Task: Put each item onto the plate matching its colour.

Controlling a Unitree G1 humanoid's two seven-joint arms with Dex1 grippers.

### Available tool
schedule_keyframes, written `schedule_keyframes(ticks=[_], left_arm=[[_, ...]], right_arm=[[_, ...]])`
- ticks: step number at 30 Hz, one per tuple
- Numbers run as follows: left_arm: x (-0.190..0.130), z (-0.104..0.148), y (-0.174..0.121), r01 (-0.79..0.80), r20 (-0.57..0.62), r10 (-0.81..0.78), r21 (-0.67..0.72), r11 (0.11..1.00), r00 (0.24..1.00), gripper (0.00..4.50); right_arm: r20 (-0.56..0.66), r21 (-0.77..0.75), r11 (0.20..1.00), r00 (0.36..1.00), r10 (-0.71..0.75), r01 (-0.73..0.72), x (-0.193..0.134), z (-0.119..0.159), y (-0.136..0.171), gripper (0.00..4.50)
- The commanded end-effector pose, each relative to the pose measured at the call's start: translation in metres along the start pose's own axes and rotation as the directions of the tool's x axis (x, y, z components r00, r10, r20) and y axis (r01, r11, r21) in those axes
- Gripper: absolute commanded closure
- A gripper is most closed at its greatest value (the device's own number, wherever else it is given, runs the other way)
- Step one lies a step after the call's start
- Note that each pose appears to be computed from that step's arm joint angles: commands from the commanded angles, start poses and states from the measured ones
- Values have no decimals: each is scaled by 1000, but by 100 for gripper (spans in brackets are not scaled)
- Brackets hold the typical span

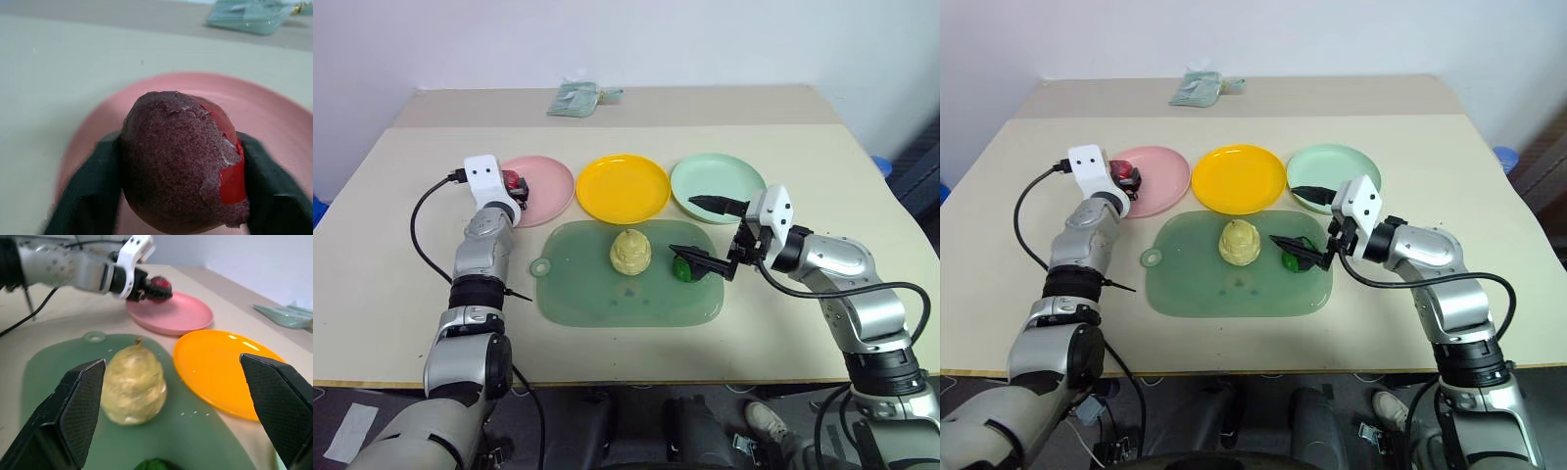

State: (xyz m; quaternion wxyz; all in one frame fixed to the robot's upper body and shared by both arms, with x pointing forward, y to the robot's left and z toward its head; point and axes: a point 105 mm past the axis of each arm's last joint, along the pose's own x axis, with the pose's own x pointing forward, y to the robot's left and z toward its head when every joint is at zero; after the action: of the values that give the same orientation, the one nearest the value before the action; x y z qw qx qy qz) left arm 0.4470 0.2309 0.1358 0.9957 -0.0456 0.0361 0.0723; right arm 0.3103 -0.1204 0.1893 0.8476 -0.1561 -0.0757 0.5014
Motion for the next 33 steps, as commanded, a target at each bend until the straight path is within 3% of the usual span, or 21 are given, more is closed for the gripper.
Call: schedule_keyframes(ticks=[1,7,12,19,22,26,30,33], left_arm=[[-2,18,-5,40,89,-39,-2,999,995,5],[-40,26,4,187,169,-187,16,982,968,5],[-102,28,-7,479,185,-489,100,872,853,5],[-184,8,-9,821,-3,-836,191,538,549,5],[-212,0,-9,898,-93,-901,178,403,423,5],[-237,-12,-5,943,-205,-927,183,279,314,5],[-252,-15,-2,964,-253,-936,164,209,246,5],[-255,-16,-2,965,-263,-935,170,200,240,5]], right_arm=[[35,-51,999,999,-14,16,4,13,-5,0],[54,-23,1000,998,20,-19,16,20,1,0],[73,31,993,991,109,-111,35,23,17,0],[17,76,974,977,215,-215,61,3,35,0],[-14,88,973,976,215,-213,76,-9,33,0],[-49,97,972,974,220,-215,89,-20,30,0],[-82,98,968,967,241,-233,96,-28,31,0],[-92,103,963,962,258,-248,97,-32,33,0]])
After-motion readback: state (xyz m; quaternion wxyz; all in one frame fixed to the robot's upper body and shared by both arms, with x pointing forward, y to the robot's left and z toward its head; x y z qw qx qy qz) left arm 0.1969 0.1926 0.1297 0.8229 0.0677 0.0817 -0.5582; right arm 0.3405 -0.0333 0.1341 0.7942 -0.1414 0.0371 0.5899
